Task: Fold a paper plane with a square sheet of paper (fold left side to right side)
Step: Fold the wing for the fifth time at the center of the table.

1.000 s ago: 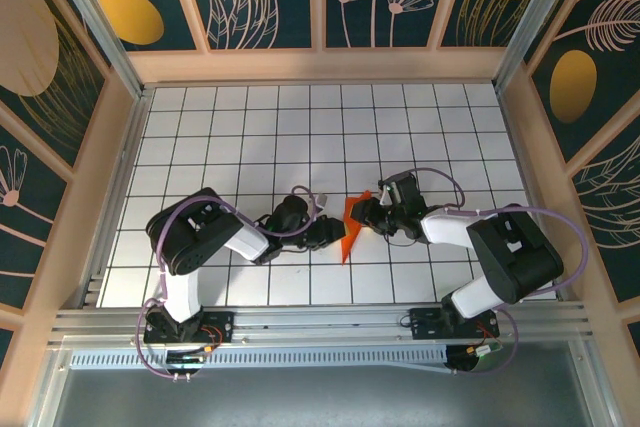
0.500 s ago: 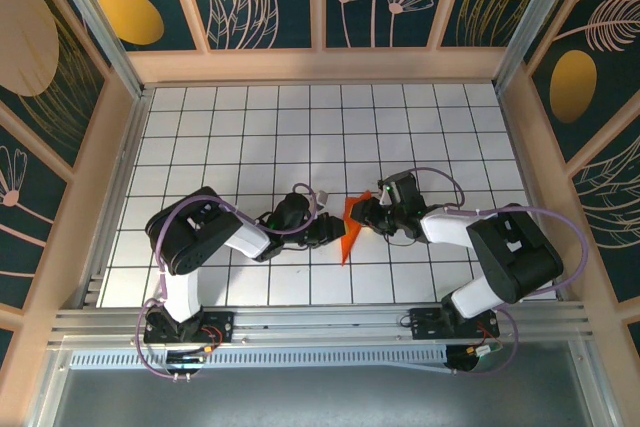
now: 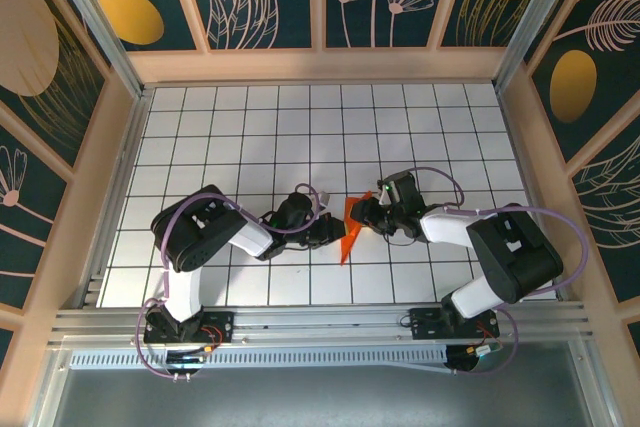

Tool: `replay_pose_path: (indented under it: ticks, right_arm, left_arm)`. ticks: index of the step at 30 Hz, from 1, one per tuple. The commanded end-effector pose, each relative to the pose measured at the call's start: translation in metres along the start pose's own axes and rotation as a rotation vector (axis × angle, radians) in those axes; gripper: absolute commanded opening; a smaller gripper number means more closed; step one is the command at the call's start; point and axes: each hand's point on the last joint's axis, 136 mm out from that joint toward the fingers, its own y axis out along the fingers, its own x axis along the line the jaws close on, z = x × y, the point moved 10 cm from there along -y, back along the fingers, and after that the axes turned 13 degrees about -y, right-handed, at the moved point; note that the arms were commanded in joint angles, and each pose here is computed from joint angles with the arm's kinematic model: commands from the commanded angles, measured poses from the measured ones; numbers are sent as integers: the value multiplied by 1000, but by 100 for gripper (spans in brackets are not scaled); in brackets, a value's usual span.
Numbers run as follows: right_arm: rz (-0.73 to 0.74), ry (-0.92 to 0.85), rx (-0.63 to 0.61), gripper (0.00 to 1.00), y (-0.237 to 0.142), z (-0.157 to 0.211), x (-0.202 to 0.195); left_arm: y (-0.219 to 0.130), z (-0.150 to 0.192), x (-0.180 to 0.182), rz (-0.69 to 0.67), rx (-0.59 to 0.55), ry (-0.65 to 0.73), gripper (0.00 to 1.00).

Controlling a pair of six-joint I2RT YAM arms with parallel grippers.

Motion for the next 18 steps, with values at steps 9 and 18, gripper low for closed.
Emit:
replay_pose_path:
  ticks: [9, 18]
  right_arm:
    - [34, -33, -20, 43, -3, -3, 6]
    - [31, -33, -37, 43, -9, -4, 8]
  left_arm:
    - [7, -5, 17, -98, -17, 15, 8]
    - [9, -6, 26, -145, -29, 8, 6]
